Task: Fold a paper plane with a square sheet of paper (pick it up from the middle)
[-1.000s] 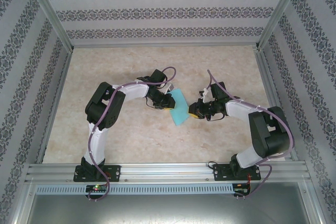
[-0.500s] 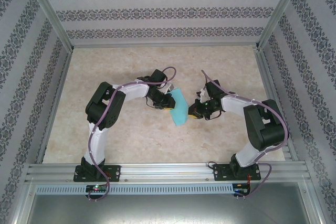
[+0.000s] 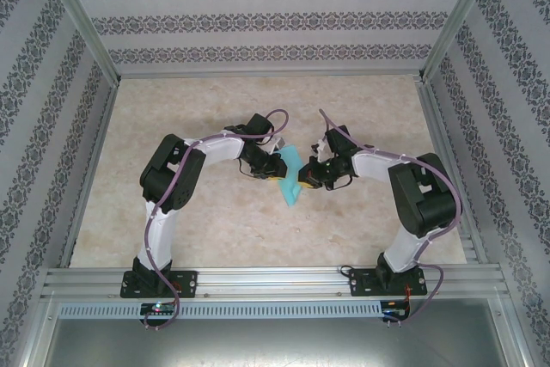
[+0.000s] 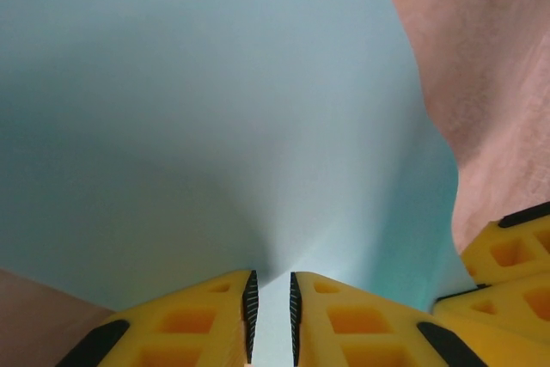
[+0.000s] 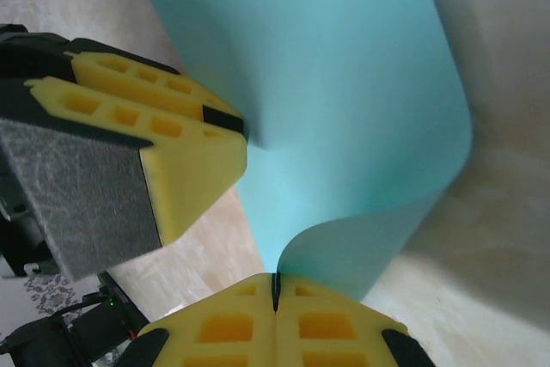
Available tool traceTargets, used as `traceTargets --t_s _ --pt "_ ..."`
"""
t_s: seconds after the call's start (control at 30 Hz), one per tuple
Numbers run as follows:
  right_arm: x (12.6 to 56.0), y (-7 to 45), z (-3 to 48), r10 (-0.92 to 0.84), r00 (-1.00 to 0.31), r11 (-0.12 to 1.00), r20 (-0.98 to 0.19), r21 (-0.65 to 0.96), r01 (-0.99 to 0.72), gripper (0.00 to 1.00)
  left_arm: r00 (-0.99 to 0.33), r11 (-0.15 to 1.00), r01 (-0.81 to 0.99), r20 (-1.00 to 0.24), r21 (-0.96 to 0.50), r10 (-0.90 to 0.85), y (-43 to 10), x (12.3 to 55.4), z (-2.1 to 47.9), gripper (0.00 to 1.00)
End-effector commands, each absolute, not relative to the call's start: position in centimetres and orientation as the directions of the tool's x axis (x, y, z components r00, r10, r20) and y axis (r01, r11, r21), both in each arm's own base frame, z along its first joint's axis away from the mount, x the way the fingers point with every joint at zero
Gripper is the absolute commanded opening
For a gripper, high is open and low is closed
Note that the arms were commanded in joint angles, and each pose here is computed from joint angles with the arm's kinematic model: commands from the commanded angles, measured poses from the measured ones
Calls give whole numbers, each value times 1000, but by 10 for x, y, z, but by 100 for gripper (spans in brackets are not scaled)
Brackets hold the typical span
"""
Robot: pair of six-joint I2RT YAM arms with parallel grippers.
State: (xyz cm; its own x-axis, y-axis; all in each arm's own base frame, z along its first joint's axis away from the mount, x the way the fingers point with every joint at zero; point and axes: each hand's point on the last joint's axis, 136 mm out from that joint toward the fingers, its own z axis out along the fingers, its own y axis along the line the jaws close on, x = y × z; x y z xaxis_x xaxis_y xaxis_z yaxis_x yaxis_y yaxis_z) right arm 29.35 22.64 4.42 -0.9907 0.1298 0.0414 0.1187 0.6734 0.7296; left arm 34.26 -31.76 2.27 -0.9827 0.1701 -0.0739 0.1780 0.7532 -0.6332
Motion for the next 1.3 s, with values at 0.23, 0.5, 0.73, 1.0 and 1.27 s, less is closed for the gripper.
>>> traceTargets --t_s 0.23,0.5,0.73,1.0,1.27 --pt "304 242 40 103 -994 676 44 730 102 2 -981 766 163 -16 -621 195 -315 331 17 23" --pt "304 244 32 80 -995 709 57 698 97 3 -980 744 182 -57 -643 191 -321 339 41 23" --pt "302 244 29 65 -996 731 63 677 90 4 -979 767 201 -93 -609 182 -309 349 53 24" --pt "302 247 26 57 -996 733 66 674 87 4 -982 803 188 -93 -566 165 -292 360 44 23" --pt "304 251 27 52 -996 731 66 678 83 4 -983 818 185 -83 -544 167 -290 366 33 21"
